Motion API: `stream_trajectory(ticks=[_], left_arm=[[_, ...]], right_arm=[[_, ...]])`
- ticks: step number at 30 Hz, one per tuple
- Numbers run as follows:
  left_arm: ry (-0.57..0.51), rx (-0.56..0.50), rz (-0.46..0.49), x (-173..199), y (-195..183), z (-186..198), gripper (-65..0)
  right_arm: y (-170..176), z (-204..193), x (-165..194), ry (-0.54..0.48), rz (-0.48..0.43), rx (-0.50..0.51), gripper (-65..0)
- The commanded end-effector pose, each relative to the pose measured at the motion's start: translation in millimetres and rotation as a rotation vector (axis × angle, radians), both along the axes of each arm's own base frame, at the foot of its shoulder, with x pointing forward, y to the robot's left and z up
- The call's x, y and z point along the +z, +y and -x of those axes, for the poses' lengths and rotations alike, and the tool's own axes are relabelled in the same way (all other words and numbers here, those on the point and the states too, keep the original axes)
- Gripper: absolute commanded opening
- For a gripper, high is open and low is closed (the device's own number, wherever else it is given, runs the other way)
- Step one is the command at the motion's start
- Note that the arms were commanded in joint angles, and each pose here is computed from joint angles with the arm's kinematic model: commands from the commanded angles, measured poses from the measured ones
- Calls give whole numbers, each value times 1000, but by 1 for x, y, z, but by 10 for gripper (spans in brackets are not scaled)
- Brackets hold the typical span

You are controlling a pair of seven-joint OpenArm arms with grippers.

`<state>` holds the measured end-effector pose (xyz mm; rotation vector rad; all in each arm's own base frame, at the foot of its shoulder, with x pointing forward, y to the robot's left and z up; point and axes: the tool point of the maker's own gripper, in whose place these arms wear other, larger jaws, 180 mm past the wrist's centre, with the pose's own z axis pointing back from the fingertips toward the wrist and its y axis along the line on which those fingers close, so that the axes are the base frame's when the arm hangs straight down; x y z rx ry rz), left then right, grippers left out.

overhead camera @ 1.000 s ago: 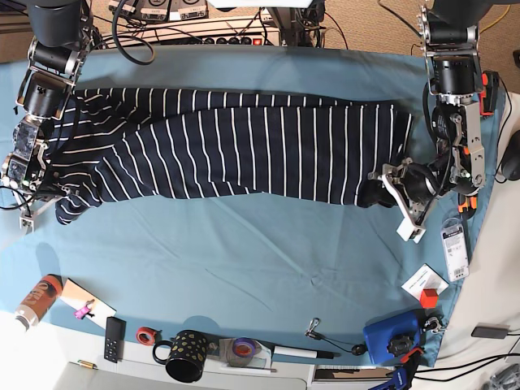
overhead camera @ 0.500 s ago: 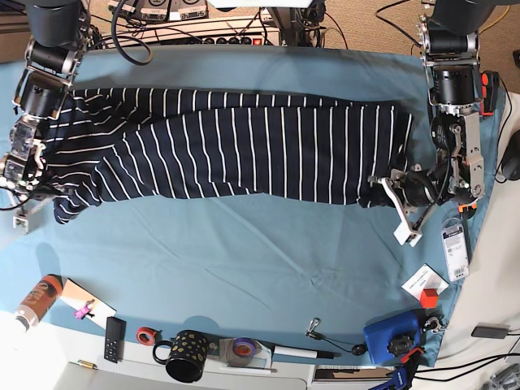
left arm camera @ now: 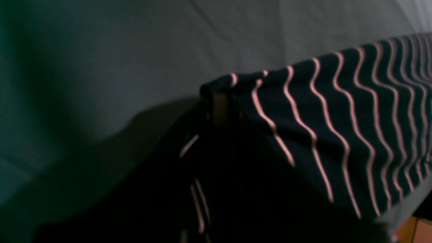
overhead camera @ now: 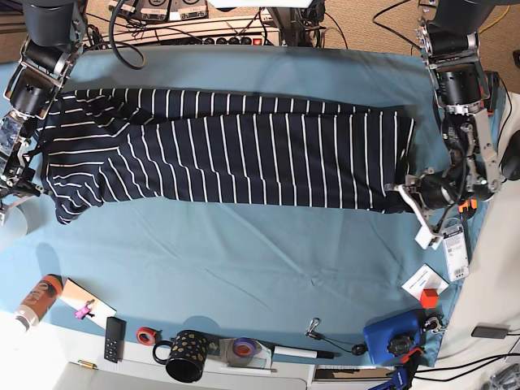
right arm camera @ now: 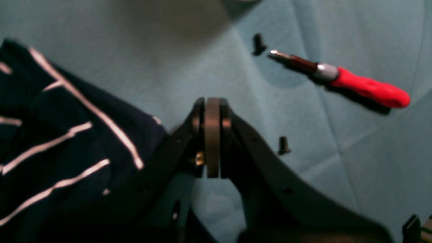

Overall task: Layout the t-shirt on the table in an organized manner, then fold the t-shirt properly
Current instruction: 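Grasp the shirt end with the left gripper and tuck it under, then release the shirt with both grippers and raise them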

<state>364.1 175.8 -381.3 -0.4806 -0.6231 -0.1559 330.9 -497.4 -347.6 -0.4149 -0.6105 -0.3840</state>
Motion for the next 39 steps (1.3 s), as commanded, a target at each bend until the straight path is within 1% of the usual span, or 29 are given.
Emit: stream_trajectory(ticks=[1, 5, 7, 8, 10, 11, 12, 13, 15, 16, 17, 20, 23, 25, 30, 32, 35, 37, 39], left_arm=[[-64, -1, 19, 20, 3, -13, -650], [-78, -25, 68, 26, -6, -12, -650], [-97, -53, 72, 28, -9, -12, -650], [-106, -66, 74, 29, -10, -12, -607], [-110, -65, 83, 31, -11, -12, -438], [-104, -54, 87, 31, -11, -12, -372], [-94, -34, 91, 30, -9, -13, -334], [-85, -18, 94, 30, -8, -14, -326], [-84, -16, 95, 29, -8, -14, -327], [-85, -16, 98, 30, -8, -14, -327], [-88, -16, 109, 31, -9, -14, -327], [-97, -27, 162, 40, -13, -14, -328], [-82, -59, 124, 45, -10, -10, -328], [-89, -74, 95, 51, -7, -8, -328], [-107, -85, 46, 60, 4, -7, -328], [-79, -63, 42, 55, 8, -3, -328], [-28, -77, 22, 45, 11, 8, -328], [-8, -81, 8, 39, 15, 16, -327], [0, -84, -9, 36, 18, 23, -325]], right_arm=[[-15, -9, 26, -63, 40, -10, -650], [-9, -13, 25, -92, 3, -8, -650], [-8, -13, 24, -93, -5, -7, -650], [-7, -13, 23, -88, -9, -7, -650], [-1, -11, 18, -54, -29, 22, -650], [3, -10, 16, -33, -41, 51, -650], [6, -10, 14, -19, -50, 77, -650], [10, -10, 11, -1, -59, 102, -631], [15, -10, 9, 21, -70, 142, -554], [15, -10, 9, 25, -73, 146, -526], [15, -9, 9, 32, -75, 143, -516], [9, -7, 15, 30, -62, 137, -516], [-3, -5, 30, 22, -25, 125, -516], [-10, -7, 45, -10, -8, 121, -516], [-5, -18, 83, -137, -39, 151, -516], [1, -23, 95, -190, -62, 181, -516], [6, -28, 108, -257, -91, 204, -516], [10, -30, 110, -283, -114, 221, -516], [13, -30, 107, -272, -126, 223, -516]])
